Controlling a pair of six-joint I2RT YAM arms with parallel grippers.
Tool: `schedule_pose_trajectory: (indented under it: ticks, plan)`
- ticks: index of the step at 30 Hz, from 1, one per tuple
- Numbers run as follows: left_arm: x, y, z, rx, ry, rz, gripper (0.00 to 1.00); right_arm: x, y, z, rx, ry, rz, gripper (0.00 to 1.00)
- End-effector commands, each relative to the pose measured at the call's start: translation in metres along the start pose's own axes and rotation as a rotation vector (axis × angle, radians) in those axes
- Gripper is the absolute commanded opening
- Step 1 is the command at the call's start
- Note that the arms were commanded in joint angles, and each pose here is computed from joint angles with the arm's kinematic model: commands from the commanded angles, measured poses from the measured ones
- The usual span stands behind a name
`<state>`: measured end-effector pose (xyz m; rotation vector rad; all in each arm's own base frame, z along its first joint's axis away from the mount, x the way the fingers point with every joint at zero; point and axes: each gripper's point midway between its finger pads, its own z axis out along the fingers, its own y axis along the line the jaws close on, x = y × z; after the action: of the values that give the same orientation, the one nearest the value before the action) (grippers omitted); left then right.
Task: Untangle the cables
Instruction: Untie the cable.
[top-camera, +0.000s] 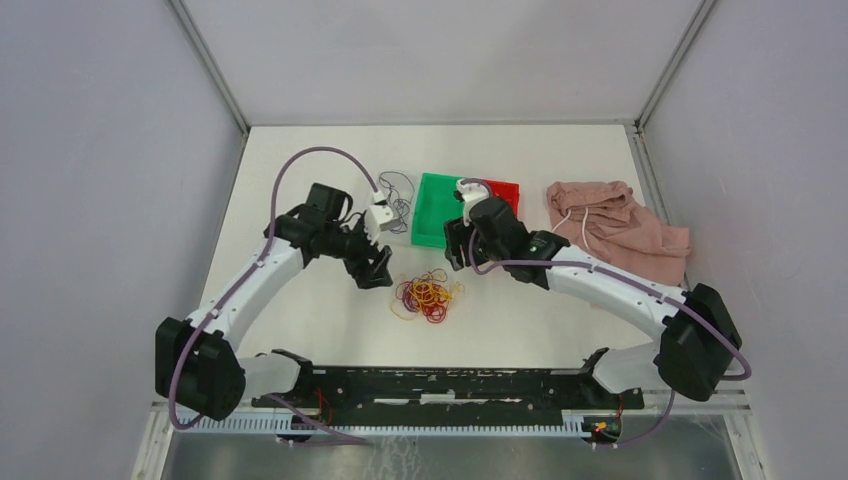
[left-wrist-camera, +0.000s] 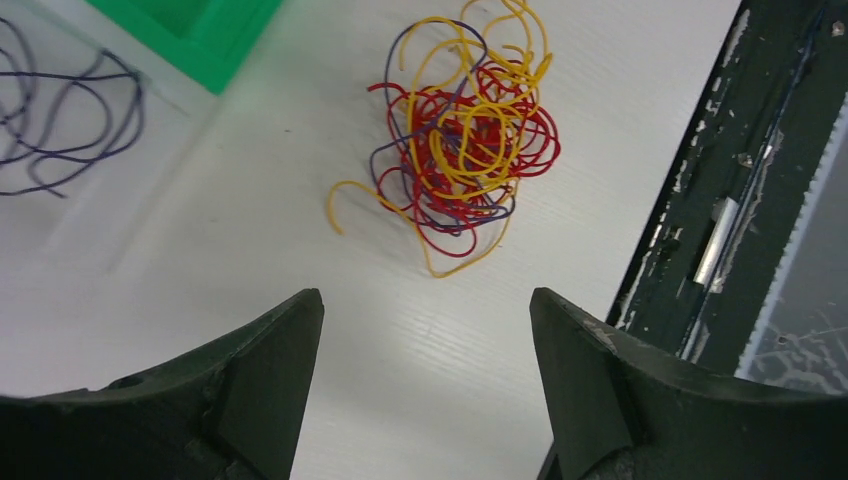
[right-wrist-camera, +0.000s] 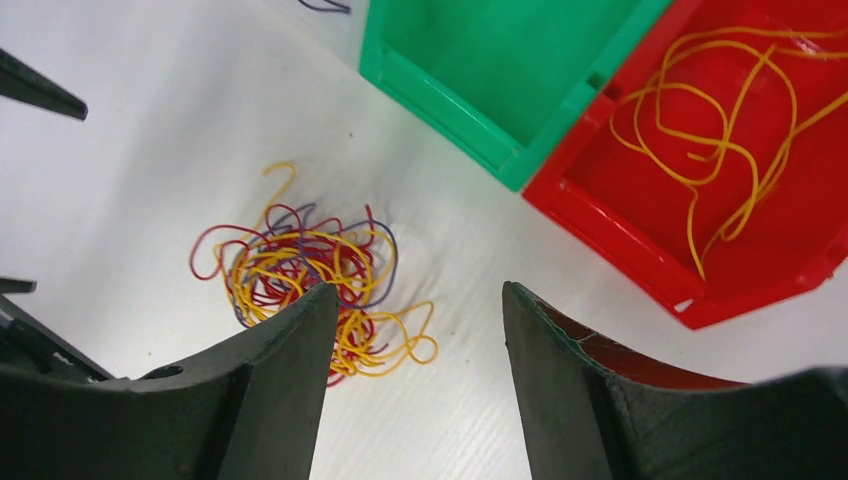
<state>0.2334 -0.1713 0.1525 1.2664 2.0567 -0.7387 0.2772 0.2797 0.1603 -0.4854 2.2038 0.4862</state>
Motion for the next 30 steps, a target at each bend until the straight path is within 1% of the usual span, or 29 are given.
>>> schedule_pose_trajectory:
  ticks: [1, 2, 6, 9, 13, 17, 20, 23, 24, 30]
  plan:
    - [-0.014, -0.011, 0.027, 0.012, -0.025, -0.154, 0.83, -0.014, -0.009, -0.016, 0.033, -0.089, 0.037, 0.67]
    - [-0.014, -0.012, 0.032, 0.013, -0.024, -0.200, 0.83, -0.013, -0.014, -0.020, 0.056, -0.096, 0.037, 0.66]
    - [0.001, -0.008, 0.053, 0.018, 0.011, -0.299, 0.81, -0.016, -0.025, -0.034, 0.103, -0.132, 0.042, 0.65]
    - [0.018, -0.007, 0.065, 0.025, 0.056, -0.349, 0.79, -0.018, -0.031, -0.044, 0.126, -0.156, 0.050, 0.64]
    - [0.025, -0.004, 0.074, 0.029, 0.080, -0.401, 0.76, -0.020, -0.036, -0.052, 0.145, -0.178, 0.059, 0.63]
    - [0.029, 0.000, 0.079, 0.028, 0.091, -0.403, 0.62, -0.020, -0.038, -0.053, 0.156, -0.181, 0.060, 0.62]
    - [0.032, 0.000, 0.081, 0.035, 0.106, -0.406, 0.57, -0.021, -0.038, -0.052, 0.157, -0.182, 0.059, 0.62]
    - [0.034, 0.000, 0.084, 0.044, 0.119, -0.410, 0.45, -0.022, -0.038, -0.052, 0.160, -0.187, 0.061, 0.62]
    - [0.035, 0.000, 0.084, 0.052, 0.125, -0.407, 0.42, -0.023, -0.038, -0.052, 0.160, -0.190, 0.061, 0.62]
    - [0.036, -0.006, 0.083, 0.103, 0.141, -0.360, 0.40, -0.025, -0.038, -0.051, 0.162, -0.187, 0.054, 0.63]
